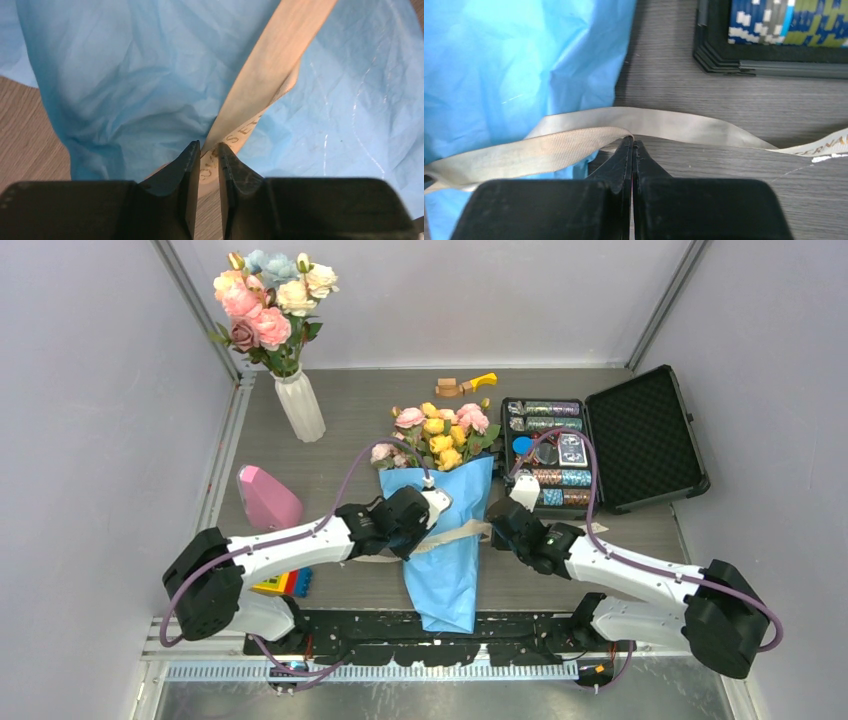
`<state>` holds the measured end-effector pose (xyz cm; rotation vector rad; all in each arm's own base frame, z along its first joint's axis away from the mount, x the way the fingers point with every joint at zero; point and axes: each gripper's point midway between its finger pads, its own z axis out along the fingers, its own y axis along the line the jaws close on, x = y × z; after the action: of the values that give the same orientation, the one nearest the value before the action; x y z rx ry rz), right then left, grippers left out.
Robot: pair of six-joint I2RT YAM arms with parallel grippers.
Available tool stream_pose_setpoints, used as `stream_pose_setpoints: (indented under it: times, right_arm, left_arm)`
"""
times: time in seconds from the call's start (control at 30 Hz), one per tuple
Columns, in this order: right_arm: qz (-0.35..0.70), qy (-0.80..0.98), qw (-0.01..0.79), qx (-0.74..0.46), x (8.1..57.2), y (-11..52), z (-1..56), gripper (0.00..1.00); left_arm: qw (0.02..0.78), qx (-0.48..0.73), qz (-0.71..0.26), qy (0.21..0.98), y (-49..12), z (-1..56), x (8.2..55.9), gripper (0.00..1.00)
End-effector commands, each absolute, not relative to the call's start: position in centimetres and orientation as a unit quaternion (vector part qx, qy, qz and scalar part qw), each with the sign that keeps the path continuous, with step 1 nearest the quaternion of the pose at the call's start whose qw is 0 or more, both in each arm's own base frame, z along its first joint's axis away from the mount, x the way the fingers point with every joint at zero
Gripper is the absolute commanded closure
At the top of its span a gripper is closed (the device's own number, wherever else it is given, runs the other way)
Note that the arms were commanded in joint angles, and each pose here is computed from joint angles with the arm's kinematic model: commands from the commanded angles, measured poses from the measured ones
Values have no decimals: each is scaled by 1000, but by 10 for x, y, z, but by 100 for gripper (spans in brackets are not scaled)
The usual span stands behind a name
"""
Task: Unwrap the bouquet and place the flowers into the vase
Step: Untie the ribbon from the wrapping paper.
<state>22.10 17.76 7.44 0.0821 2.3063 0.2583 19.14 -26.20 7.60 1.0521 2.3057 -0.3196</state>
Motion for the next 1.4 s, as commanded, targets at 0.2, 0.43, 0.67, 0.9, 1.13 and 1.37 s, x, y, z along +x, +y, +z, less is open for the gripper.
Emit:
stream_pose_setpoints:
  times: [0.2, 0.43, 0.67, 0.9, 1.13, 1.37]
  right_arm:
    - [88, 914, 385, 95, 225, 164, 53, 100]
    - [81, 914, 381, 111, 225, 157, 44, 100]
    - [69, 914, 379, 128, 223, 149, 36, 100]
    - [56, 916, 371, 142, 221, 141, 26, 100]
    - [58, 913, 369, 162, 220, 133, 23, 100]
    - [97, 912, 368, 152, 217, 140, 36, 87]
  left_arm:
    - [337, 341, -117, 870, -245, 91, 193, 100]
    - [363, 285, -126, 878, -230, 99, 193, 100]
    - [342, 182, -105, 916, -193, 85, 196, 100]
    - [325, 88, -119, 934, -165, 71, 202, 100]
    - [314, 33, -99, 944, -143, 62, 205, 100]
    - [327, 65, -143, 932, -154, 82, 204, 84]
